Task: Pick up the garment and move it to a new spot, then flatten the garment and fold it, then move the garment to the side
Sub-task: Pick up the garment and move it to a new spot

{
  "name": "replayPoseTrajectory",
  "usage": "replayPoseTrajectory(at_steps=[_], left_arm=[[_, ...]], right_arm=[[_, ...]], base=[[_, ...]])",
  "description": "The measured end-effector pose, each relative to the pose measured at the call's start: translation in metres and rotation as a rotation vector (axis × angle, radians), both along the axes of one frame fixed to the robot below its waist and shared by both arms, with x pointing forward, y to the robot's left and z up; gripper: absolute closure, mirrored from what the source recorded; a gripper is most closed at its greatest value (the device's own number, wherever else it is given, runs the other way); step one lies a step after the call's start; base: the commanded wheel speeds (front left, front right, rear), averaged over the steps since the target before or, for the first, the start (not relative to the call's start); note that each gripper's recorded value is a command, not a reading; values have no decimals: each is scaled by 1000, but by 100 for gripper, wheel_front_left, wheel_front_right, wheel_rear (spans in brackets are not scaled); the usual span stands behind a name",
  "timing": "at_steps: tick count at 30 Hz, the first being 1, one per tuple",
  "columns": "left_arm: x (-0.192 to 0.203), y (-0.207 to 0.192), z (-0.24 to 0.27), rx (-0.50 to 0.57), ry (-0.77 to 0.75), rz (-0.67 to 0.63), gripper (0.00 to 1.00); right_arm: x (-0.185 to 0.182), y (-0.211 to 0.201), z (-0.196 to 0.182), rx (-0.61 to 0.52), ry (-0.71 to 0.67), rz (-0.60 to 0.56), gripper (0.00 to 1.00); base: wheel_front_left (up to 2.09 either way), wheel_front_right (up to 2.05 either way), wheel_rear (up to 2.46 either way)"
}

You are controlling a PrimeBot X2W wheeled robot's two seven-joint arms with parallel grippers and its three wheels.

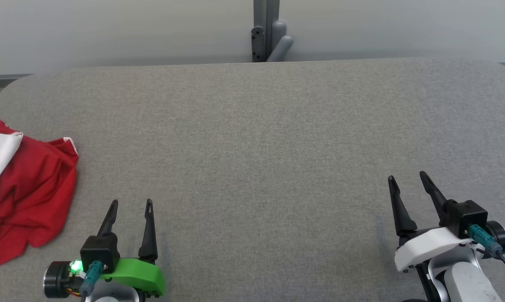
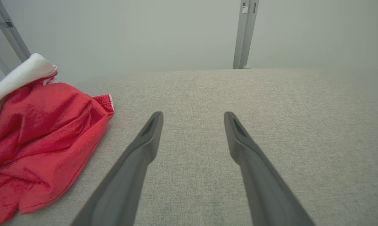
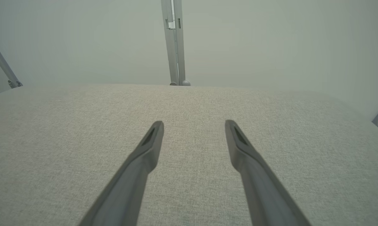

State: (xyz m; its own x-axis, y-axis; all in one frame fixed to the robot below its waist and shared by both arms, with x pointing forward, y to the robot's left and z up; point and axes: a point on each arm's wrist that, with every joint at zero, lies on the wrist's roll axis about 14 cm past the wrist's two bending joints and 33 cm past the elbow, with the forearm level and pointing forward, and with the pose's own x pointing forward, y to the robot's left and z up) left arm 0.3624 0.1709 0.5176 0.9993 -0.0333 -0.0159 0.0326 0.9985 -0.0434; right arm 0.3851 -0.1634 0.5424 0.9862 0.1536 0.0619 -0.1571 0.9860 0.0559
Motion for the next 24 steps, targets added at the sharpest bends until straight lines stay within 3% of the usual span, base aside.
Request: replayPoseTrajectory(at_steps=[10, 16, 24], left_arm=[[-25, 52, -3, 54, 7, 168, 0], [-62, 98, -7, 53, 26, 330, 0], [-142, 165, -14, 22, 61, 639, 0]], right_arm=[[18, 54, -6, -68, -3, 159, 0], [26, 118, -11, -69, -1, 336, 0], [23, 227, -7, -64, -25, 638, 0]], base=[[0, 0, 0], [0, 0, 0], [0, 0, 0]])
